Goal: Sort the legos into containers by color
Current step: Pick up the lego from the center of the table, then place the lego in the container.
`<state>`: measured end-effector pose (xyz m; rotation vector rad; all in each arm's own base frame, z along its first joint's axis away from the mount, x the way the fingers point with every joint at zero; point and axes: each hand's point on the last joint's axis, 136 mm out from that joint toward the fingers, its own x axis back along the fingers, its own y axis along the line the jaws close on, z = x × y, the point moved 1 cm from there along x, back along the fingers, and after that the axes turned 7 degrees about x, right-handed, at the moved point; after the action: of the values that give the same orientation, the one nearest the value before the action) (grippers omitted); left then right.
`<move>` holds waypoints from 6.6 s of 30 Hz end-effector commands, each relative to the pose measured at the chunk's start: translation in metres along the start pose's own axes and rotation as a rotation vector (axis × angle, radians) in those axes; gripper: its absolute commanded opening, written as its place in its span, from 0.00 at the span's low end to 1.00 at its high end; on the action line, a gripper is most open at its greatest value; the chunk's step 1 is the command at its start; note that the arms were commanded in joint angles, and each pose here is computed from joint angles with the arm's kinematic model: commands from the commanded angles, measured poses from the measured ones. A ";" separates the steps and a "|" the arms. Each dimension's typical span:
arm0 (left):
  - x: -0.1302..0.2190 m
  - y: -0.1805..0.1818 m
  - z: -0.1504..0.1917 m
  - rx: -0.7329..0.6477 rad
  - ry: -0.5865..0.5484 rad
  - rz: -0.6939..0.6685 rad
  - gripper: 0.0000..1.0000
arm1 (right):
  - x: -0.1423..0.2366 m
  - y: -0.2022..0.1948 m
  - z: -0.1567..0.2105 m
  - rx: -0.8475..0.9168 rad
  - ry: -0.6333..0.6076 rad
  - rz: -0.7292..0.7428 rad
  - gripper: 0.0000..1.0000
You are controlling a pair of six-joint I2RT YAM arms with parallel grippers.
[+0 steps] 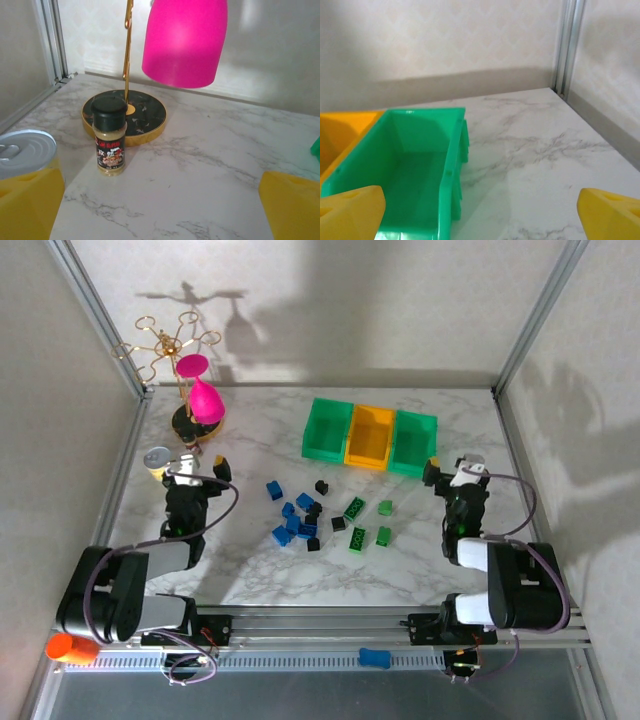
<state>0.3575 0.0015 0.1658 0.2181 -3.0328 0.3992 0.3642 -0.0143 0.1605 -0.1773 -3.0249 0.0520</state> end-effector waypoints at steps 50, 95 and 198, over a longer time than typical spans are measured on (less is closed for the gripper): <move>0.106 -0.208 0.045 0.291 0.442 0.410 0.99 | 0.066 0.140 0.093 -0.018 0.887 -0.199 0.77; 0.099 -0.211 0.013 0.300 0.366 0.380 1.00 | 0.044 0.184 0.058 0.009 0.792 -0.285 0.26; 0.123 -0.207 0.018 0.380 0.503 0.448 1.00 | 0.100 0.239 0.075 -0.135 0.853 -0.305 0.71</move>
<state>0.2706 -0.2168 0.2193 -0.4916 -2.4818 0.8994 0.2841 0.2277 0.0915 0.2423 -2.1658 -0.1134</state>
